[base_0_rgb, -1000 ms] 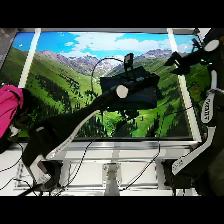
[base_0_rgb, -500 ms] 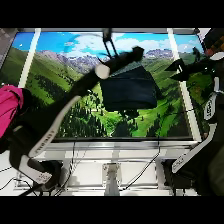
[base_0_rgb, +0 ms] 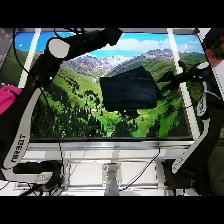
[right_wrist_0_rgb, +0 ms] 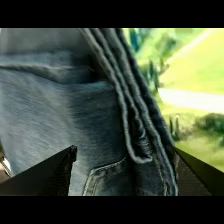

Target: Fold the clothes and pants, and hang the long-sleeved shirts on hangers.

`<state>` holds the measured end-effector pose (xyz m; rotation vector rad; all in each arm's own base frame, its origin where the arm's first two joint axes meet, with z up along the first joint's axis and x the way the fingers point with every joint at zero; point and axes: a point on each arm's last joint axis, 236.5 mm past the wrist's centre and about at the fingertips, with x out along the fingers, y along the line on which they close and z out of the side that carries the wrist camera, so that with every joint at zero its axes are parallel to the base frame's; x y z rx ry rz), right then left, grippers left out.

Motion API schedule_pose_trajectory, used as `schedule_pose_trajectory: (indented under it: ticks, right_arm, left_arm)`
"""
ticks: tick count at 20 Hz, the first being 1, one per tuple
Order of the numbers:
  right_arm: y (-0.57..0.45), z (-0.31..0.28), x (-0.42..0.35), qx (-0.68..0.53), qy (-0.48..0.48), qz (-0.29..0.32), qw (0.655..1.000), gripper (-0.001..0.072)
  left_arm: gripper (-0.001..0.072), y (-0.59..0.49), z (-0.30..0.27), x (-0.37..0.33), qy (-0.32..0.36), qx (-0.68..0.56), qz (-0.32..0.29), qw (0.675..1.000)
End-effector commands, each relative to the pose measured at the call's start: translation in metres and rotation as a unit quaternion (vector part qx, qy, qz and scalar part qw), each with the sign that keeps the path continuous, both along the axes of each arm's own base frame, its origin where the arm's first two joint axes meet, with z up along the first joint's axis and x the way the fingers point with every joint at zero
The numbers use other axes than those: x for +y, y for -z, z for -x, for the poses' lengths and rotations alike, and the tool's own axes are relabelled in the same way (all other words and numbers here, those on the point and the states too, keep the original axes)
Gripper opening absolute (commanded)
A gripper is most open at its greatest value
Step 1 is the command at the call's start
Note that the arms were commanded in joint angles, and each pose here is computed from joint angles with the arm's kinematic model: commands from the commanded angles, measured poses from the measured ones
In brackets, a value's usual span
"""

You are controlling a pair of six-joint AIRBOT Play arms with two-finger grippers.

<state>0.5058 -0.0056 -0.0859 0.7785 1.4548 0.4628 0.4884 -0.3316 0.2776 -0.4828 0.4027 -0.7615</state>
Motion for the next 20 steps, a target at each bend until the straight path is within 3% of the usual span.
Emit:
schedule_pose_trajectory:
  ticks: [1, 9, 11, 13, 16, 20]
  right_arm:
    - [0.013, 0.009, 0.02, 0.018, -0.033, 0.001, 0.999, 0.0691]
    - [0.009, 0.016, 0.089, 0.018, -0.1, -0.011, 0.995, 0.0652]
    - [0.008, 0.018, 0.103, 0.007, -0.124, -0.011, 0.992, 0.0282]
    - [0.002, 0.024, 0.106, 0.008, -0.14, -0.014, 0.99, 0.0011]
    - [-0.032, 0.012, 0.077, -0.004, -0.092, 0.002, 0.996, 0.0008]
    - [-0.061, 0.024, -0.056, 0.005, 0.017, 0.121, 0.993, 0.0008]
  left_arm:
    - [0.0536, -0.004, 0.002, 0.005, 0.002, -0.003, -0.004, 1.0]
    - [0.0536, -0.004, 0.002, 0.005, 0.002, -0.003, -0.004, 1.0]
    - [0.0536, -0.004, 0.002, 0.005, 0.002, -0.003, -0.004, 1.0]
    - [0.0536, -0.005, 0.002, 0.005, 0.002, -0.003, -0.004, 1.0]
    - [0.0536, -0.005, 0.002, 0.005, 0.002, -0.003, -0.004, 1.0]
    - [0.0535, -0.005, 0.003, 0.005, 0.002, -0.003, -0.003, 1.0]
